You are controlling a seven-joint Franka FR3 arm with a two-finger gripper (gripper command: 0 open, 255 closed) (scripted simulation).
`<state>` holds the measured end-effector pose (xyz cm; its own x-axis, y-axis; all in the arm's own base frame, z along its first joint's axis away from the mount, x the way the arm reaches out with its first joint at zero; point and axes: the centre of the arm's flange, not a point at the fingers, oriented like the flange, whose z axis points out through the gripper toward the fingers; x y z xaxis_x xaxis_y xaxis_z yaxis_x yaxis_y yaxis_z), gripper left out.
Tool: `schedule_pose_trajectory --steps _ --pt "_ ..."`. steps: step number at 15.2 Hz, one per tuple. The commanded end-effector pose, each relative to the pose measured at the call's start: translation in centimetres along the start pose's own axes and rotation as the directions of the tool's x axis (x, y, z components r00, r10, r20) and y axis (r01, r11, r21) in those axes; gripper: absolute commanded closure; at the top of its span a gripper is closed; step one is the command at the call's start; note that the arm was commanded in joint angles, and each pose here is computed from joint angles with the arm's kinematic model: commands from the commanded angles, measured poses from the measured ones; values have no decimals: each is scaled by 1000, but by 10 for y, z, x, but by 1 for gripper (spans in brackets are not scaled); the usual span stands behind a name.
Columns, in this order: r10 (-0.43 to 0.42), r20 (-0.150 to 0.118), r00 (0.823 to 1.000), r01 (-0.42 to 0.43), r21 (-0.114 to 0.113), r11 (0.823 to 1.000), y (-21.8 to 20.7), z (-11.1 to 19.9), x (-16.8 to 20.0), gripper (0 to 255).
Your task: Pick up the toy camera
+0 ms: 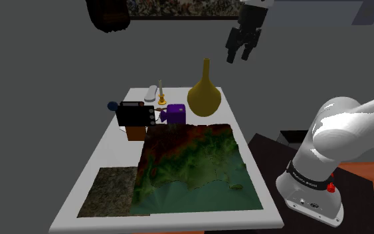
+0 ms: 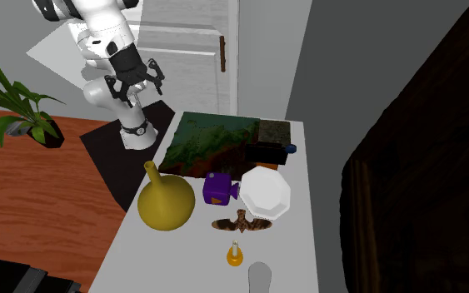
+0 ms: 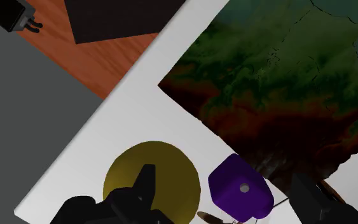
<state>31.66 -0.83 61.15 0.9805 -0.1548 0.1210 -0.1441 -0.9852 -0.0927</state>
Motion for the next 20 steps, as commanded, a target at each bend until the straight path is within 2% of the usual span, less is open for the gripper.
schedule_pose_trajectory --steps 1,5,10,15,20 --pt "0 0 1000 0 0 1000 0 0 0 0" --pt "-103 18 994 103 1 995 -24 22 44 0" --pt "-231 41 972 231 4 973 -60 51 95 0" --pt "-355 63 933 355 11 935 -103 81 141 0" --pt "-472 84 878 472 20 881 -151 112 179 0"
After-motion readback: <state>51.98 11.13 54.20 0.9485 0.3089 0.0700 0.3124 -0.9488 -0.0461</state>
